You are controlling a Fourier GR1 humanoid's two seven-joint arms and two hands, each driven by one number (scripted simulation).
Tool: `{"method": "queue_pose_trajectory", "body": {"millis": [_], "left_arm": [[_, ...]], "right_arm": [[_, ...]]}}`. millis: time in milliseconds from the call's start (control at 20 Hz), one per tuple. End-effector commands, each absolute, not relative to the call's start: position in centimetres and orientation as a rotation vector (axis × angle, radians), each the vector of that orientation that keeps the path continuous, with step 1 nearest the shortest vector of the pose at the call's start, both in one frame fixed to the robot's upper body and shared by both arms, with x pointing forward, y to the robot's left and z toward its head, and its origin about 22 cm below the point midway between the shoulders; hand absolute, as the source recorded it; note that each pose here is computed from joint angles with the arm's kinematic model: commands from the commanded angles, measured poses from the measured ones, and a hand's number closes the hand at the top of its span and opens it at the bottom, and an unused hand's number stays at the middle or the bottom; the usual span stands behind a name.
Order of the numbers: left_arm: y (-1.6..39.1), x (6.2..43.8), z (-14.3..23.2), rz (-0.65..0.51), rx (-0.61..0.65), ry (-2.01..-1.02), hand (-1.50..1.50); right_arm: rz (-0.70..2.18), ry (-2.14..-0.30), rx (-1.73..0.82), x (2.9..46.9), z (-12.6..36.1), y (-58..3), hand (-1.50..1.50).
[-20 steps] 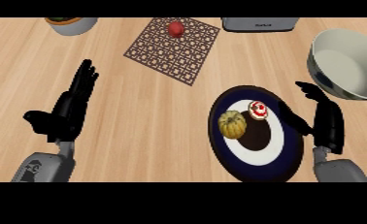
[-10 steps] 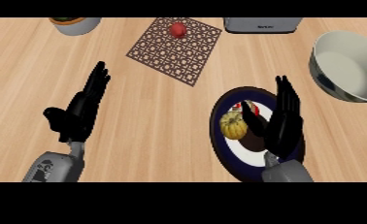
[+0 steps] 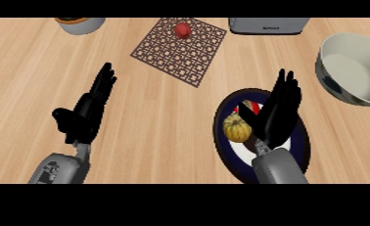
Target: Pick the squash from the plate and place it in the bowl
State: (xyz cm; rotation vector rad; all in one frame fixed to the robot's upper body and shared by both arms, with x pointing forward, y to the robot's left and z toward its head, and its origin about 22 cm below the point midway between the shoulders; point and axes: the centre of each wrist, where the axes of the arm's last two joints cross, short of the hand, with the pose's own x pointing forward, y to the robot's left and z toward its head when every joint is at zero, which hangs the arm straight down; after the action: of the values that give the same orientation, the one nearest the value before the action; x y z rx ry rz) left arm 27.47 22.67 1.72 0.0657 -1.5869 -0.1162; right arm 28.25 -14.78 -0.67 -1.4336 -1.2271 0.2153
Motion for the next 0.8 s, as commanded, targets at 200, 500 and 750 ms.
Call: {"method": "queue_pose_trajectory", "body": {"millis": [200, 500, 750], "left_arm": [[20.8, 28.2, 3.3, -0.142, 0.054, -1.597, 0.0], [21.4, 27.8, 2.6, -0.138, 0.038, -1.601, 0.0], [21.4, 27.4, 2.5, -0.145, 0.043, -1.579, 0.0]], "right_arm": [[0.157, -0.81, -1.487, 29.7, 2.8, -10.5, -1.5], [0.182, -0.713, -1.425, 28.5, 1.3, -10.6, -1.5], [0.187, -0.735, -1.38, 27.4, 1.3, -10.1, -1.5]]}}
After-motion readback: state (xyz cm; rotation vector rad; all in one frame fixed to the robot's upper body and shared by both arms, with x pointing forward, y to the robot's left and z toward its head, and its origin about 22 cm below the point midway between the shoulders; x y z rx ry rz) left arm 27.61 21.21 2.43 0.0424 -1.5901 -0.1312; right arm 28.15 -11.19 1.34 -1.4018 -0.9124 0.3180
